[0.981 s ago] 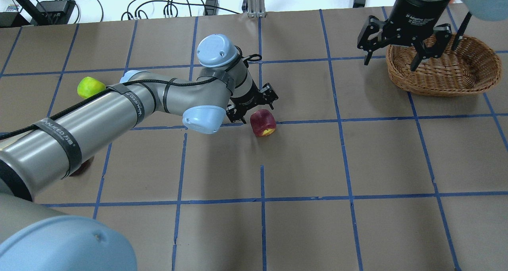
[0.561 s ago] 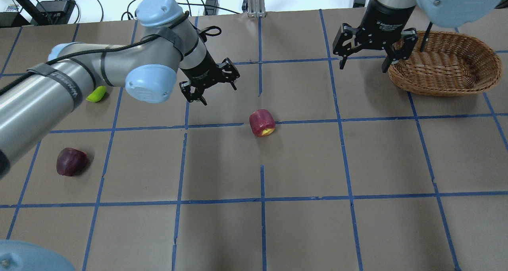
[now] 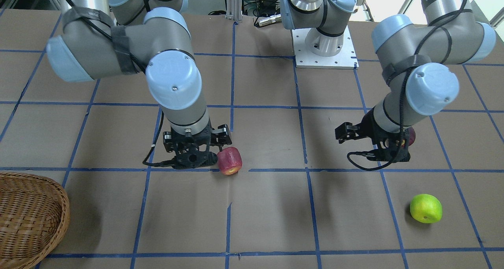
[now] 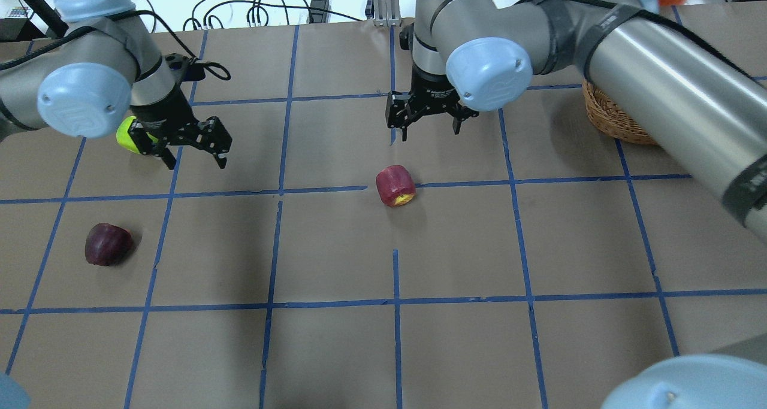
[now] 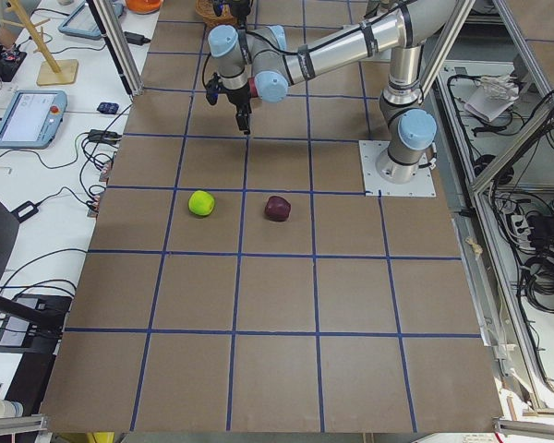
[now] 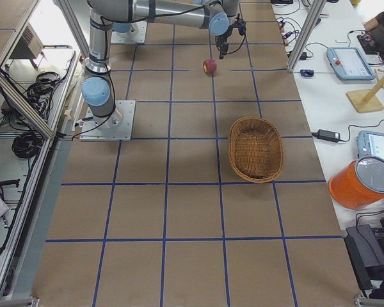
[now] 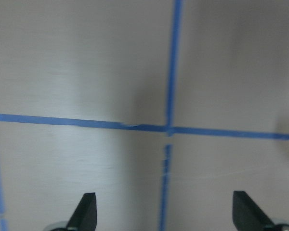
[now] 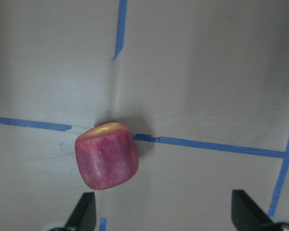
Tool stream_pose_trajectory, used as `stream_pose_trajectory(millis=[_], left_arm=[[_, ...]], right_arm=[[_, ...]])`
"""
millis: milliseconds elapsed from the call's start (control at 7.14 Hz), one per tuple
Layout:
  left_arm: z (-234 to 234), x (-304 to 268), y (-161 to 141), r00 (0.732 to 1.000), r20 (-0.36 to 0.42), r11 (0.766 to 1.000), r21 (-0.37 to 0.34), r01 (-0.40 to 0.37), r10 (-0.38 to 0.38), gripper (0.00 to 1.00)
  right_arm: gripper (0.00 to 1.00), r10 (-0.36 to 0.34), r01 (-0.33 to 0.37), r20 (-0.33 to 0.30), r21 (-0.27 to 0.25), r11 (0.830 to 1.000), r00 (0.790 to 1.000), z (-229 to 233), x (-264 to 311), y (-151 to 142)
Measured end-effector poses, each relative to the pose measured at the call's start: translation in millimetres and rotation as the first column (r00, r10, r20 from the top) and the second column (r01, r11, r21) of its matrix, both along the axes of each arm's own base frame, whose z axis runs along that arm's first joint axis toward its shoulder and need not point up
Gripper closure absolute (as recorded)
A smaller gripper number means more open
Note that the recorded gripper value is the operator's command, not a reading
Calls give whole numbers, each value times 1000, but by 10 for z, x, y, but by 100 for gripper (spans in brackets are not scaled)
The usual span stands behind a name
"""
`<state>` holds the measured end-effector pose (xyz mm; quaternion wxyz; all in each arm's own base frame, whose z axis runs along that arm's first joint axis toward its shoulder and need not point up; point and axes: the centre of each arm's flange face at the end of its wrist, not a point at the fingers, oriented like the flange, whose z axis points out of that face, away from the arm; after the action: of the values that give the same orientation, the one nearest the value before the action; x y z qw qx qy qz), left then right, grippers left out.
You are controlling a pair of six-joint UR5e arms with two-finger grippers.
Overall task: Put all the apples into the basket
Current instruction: 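Grasp the red apple at center with the right gripper while left reaches the dark apple, then carry the red apple to the basket with right while left lifts the dark apple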
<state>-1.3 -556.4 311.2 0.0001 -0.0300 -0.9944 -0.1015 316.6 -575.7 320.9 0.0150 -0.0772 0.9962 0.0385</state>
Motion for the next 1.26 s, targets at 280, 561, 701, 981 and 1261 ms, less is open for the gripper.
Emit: stream_pose_trajectory(millis=[280,561,701,981,1261], left_arm=[[-329,1187,237,993,4,992,28,119,-120,0],[-700,1743,593,971,-15,968,68,240,-239,0],[-913,1800,743,965,-17,962,69,264,-263,0],[-1199,1795,882,963,0,961,58,269,-270,15],[-1314,1801,847,967,31,967,15,253,-253,91]], right_arm=[[0,53,-52,-17,58,997,998,-427,331,119],[0,62,-60,-24,82,995,998,-772,370,186],[0,63,-61,-19,80,995,998,-892,378,195],[0,66,-68,25,67,995,998,-964,430,191],[0,71,-74,46,67,995,996,-1076,457,168]])
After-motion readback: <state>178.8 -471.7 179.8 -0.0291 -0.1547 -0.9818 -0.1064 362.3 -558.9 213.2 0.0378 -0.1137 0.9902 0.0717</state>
